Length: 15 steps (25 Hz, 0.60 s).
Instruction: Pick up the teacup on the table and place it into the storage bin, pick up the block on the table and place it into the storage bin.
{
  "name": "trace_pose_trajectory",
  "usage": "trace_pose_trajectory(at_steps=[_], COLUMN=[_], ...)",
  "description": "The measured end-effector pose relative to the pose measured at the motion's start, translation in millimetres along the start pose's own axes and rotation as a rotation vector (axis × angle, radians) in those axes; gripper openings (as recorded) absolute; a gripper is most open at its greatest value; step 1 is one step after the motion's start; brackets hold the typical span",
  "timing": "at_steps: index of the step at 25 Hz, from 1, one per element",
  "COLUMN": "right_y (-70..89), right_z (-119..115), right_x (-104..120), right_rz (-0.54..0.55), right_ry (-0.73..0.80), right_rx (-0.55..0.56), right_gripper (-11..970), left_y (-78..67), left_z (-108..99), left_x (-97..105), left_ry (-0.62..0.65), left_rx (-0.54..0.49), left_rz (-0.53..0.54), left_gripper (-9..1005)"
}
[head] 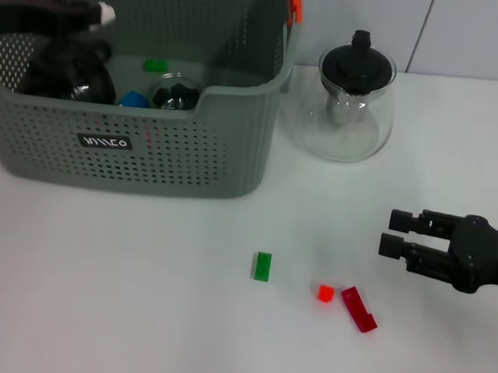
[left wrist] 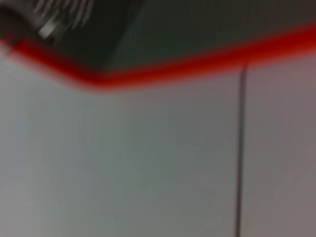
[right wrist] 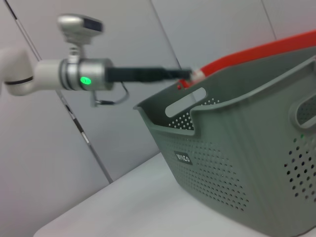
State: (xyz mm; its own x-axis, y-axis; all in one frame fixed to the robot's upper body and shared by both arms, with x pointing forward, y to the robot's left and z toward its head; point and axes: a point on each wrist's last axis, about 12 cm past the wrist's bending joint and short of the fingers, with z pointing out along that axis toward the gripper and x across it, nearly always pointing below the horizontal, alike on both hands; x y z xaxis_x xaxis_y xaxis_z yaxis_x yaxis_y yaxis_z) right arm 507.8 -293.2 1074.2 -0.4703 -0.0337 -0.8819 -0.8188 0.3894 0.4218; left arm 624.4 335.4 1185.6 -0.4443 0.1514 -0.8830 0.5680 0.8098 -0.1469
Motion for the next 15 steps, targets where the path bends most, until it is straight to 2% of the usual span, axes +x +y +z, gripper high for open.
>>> trace_pose_trajectory(at_steps=[4,7,9,11,13,15], right_y=[-0.2,-0.6,-0.6,-0.4,-0.3,-0.1], right_z=[-0.6,-0.6,-0.7,-0.9,-1.1,-1.3], right_x=[-0.5,-0.5,-0.5,-0.6,-0.6,-0.1], right_rz=[-0.001,-0.001,-0.001,0.0,0.0,-0.001], right_ry=[-0.002,-0.001,-0.001,-0.004,-0.005,-0.005], right_rx=[0.0,0.004,0.004,0.003,0.002,0.003], right_gripper=[582,582,582,582,582,582], left_y=[-6.7,-16.6,-21.9,-24.7,-25.1,-23.8], left_z=[21.8,18.1,4.4,-19.5,-48.1,-78.7], left_x=[3.8,-1.8,-7.7,-12.1,-11.1,1.3], left_ry=[0.096,0.012,-0.093,-0.246,-0.439,-0.643], left_rx=[-0.079,-0.057,-0.015,0.048,0.131,0.219], left_rz=[0.002,0.025,0.022,-0.005,-0.041,-0.07], left_gripper=[206,207,209,210,305,400])
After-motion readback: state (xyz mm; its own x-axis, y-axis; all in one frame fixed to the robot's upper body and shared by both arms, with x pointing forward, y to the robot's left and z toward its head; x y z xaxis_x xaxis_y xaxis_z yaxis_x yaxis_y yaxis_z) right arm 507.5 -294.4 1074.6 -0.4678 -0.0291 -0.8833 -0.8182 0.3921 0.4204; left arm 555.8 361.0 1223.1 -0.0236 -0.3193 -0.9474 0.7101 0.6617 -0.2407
